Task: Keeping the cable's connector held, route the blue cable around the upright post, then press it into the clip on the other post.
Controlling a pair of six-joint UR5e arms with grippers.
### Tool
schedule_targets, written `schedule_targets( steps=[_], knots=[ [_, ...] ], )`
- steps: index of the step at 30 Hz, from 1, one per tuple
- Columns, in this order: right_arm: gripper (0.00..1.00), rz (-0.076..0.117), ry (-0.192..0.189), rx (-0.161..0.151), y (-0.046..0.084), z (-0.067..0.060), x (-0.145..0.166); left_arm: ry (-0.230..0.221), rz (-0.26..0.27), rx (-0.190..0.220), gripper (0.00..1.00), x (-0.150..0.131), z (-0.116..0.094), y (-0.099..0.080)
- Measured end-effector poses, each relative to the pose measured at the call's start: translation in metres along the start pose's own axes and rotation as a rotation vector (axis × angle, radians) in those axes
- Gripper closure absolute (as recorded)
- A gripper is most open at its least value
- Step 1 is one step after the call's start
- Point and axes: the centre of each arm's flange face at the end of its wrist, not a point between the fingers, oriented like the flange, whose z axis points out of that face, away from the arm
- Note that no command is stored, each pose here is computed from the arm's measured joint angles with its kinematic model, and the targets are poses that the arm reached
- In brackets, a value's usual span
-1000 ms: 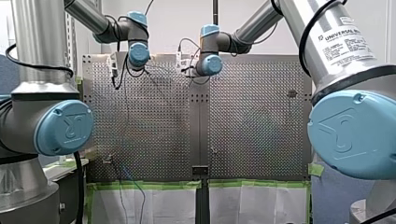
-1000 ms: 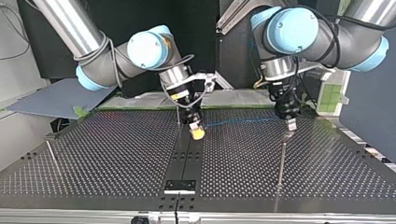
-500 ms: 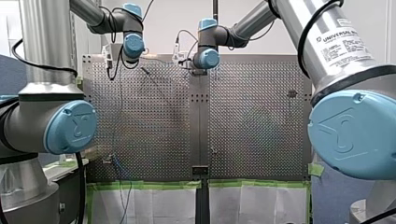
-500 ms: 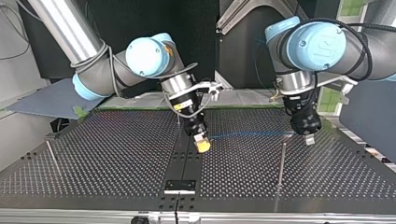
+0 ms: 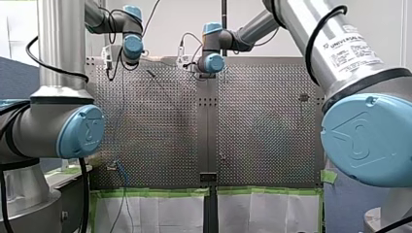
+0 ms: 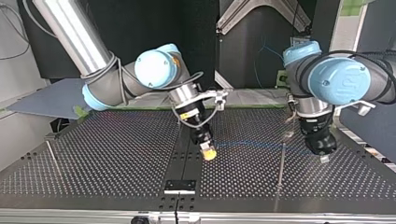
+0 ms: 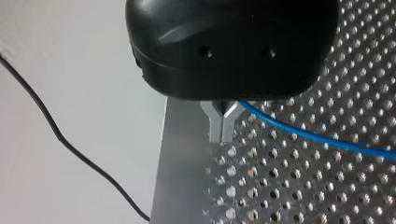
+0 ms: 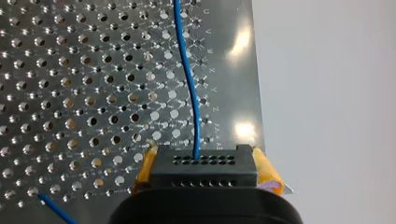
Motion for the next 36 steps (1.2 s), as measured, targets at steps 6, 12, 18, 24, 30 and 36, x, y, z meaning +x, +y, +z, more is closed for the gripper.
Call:
schedule_targets(
  steps=[6,12,18,24,30,36],
  knots=[
    [1.00,0.000,0.016,0.002,-0.001,0.013,-0.001,0.015,-0.003,0.009,1.00,0.003,0.032,0.006],
    [1.00,-0.002,0.041,-0.006,0.002,0.025,0.003,0.025,-0.002,0.043,1.00,0.007,0.054,0.001],
    [1.00,-0.008,0.073,-0.023,0.010,0.037,0.013,-0.004,-0.020,0.067,1.00,-0.007,0.068,-0.001],
    [1.00,-0.015,0.109,-0.033,0.013,0.050,0.026,-0.019,-0.045,0.046,1.00,-0.014,0.074,0.006],
    [1.00,-0.025,0.140,-0.037,0.013,0.058,0.040,-0.015,-0.059,0.027,1.00,-0.013,0.076,0.009],
    [1.00,-0.035,0.116,-0.045,0.015,0.060,0.029,0.055,-0.040,0.030,1.00,0.011,0.079,0.004]
  ],
)
